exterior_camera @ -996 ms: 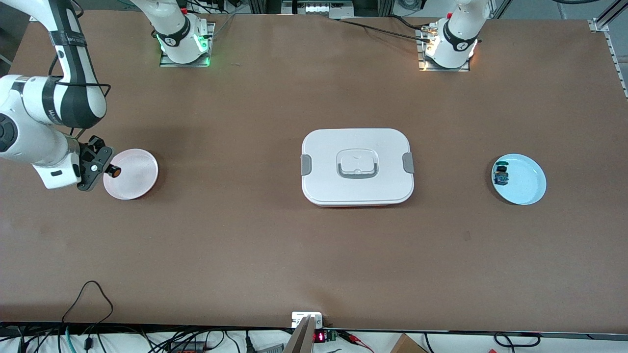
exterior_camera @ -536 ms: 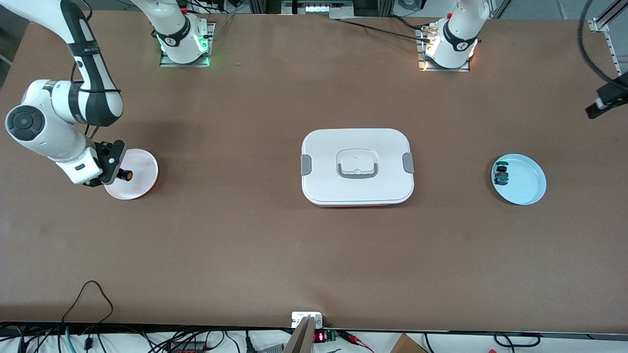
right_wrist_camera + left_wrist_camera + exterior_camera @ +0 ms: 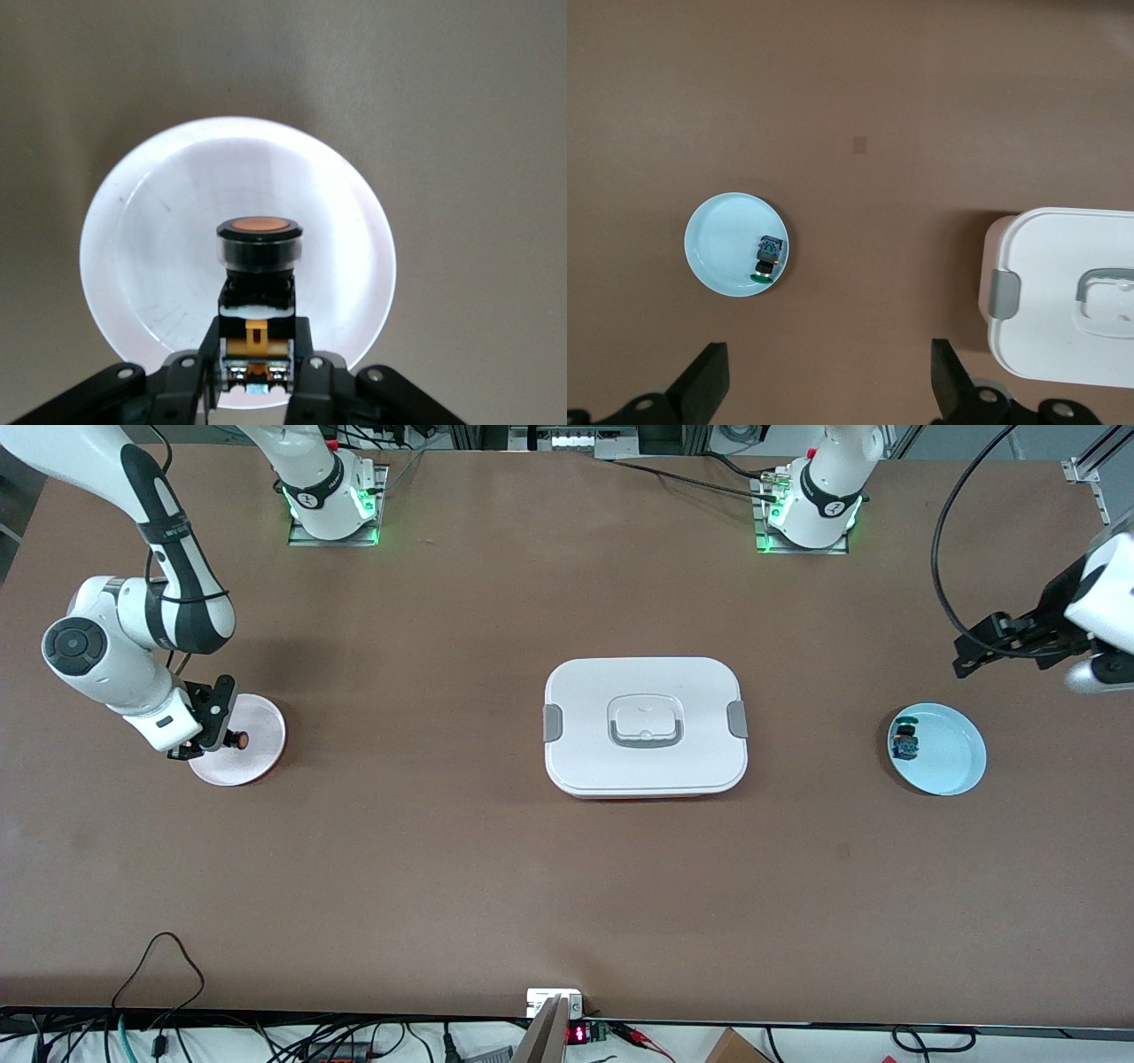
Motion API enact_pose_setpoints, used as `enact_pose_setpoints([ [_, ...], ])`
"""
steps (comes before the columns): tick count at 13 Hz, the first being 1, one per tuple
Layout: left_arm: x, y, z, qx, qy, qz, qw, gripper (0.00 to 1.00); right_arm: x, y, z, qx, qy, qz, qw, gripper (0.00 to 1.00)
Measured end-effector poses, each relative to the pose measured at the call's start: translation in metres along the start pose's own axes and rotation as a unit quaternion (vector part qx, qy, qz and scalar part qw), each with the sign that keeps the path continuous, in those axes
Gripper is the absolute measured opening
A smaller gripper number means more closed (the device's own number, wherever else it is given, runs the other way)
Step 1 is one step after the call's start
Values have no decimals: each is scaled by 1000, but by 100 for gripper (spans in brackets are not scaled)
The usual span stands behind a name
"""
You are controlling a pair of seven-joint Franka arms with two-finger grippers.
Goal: Transfer orange switch to right arm and place
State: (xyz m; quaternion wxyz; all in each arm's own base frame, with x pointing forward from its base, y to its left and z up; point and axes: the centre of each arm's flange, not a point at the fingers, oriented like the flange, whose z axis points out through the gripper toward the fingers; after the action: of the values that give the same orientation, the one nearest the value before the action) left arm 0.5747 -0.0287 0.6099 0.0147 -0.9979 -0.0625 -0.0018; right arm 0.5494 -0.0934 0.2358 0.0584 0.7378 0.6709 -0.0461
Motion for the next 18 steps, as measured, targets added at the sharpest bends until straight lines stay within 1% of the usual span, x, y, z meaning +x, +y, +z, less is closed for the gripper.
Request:
enact_pose_setpoints([
  [1,-1,-9,7,-9,-5,-11,1000,100,-4,-1,10,1,2,-3,1000,33],
  [3,0,-45,8,-46,-11,-51,998,100,-11,-5,29,3,5,-14,1000,33],
  [5,1,-67,6,-58,-10,-71,996,100,-10,-8,41,8,7,-28,1000,33],
  [8,-2,-43,4,-59,-9,-51,997,100,-6,-15,49,15,9,-51,999,33],
  [10,-4,-22,-3,-60,-2,-33,998,100,-6,-15,47,9,10,-71,997,33],
  [11,-4,-20,-6,-60,2,-31,998,100,-6,-14,47,6,10,-72,997,37],
  [13,-6,-22,-6,-59,-5,-32,998,100,-6,-10,37,-7,9,-71,997,59],
  [15,-6,-22,-5,-59,-8,-31,998,100,-1,1,5,-38,7,-77,996,81],
  [17,-7,-11,-8,-59,0,-12,998,100,12,12,-43,-77,5,-89,993,100],
  [18,-10,0,-10,-58,1,4,998,100,17,15,-65,-84,3,-91,992,100],
])
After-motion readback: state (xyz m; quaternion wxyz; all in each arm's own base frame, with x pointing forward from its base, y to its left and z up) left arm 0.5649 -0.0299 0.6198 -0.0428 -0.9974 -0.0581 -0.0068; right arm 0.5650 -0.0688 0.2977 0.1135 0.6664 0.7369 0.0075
